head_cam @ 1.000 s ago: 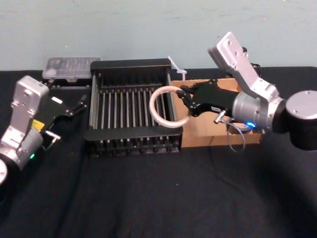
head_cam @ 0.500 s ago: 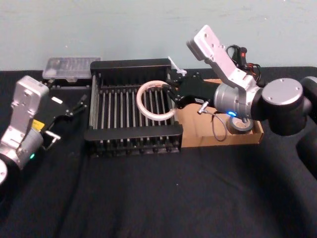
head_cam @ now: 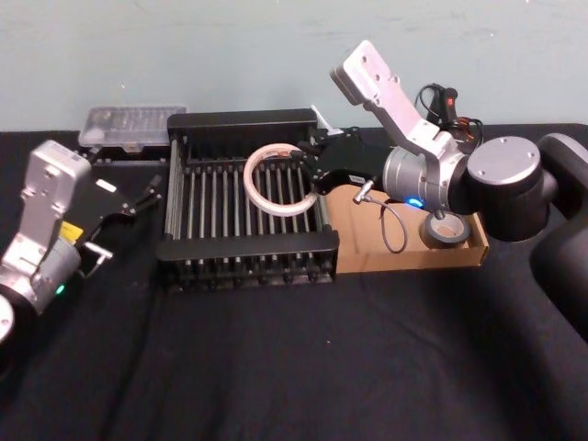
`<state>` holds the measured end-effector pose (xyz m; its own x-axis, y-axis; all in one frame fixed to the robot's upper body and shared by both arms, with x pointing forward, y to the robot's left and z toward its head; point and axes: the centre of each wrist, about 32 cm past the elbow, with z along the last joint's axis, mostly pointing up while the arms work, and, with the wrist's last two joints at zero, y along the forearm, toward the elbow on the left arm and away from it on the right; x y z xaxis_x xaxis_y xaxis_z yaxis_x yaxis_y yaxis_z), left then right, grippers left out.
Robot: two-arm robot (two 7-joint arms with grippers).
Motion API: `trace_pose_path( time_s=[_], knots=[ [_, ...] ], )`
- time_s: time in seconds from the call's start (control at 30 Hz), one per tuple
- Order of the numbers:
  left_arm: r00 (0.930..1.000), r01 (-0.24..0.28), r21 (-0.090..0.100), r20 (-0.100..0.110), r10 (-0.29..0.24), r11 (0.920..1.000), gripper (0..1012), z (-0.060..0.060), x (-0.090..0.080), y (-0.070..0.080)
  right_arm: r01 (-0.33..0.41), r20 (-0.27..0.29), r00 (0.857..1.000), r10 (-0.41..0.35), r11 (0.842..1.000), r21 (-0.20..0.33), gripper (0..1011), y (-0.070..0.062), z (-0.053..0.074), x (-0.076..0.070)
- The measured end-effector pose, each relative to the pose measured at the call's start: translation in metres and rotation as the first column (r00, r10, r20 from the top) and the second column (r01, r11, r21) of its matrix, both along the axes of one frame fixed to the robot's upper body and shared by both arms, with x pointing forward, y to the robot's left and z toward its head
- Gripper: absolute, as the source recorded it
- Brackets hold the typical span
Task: Pick up the white tape and place it into the black box , Pick up the silver tape and place it into the brown box.
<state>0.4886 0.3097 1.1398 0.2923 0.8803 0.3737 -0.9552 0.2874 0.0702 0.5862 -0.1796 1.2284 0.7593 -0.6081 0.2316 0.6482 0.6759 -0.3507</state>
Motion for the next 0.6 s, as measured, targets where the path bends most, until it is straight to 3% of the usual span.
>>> trace_pose_path(
  time_s=[0.37,0.6],
  knots=[
    [1.0,0.0,0.0,0.0,0.0,1.0,1001,0.0,0.0,0.0,0.0,-0.001,1.0,0.0,1.0,0.0,105,-0.0004,0.0001,-0.0007],
    [1.0,0.0,0.0,0.0,0.0,1.0,1001,0.0,0.0,0.0,0.0,-0.001,1.0,0.0,1.0,0.001,293,-0.0006,0.0004,-0.0009]
  ],
)
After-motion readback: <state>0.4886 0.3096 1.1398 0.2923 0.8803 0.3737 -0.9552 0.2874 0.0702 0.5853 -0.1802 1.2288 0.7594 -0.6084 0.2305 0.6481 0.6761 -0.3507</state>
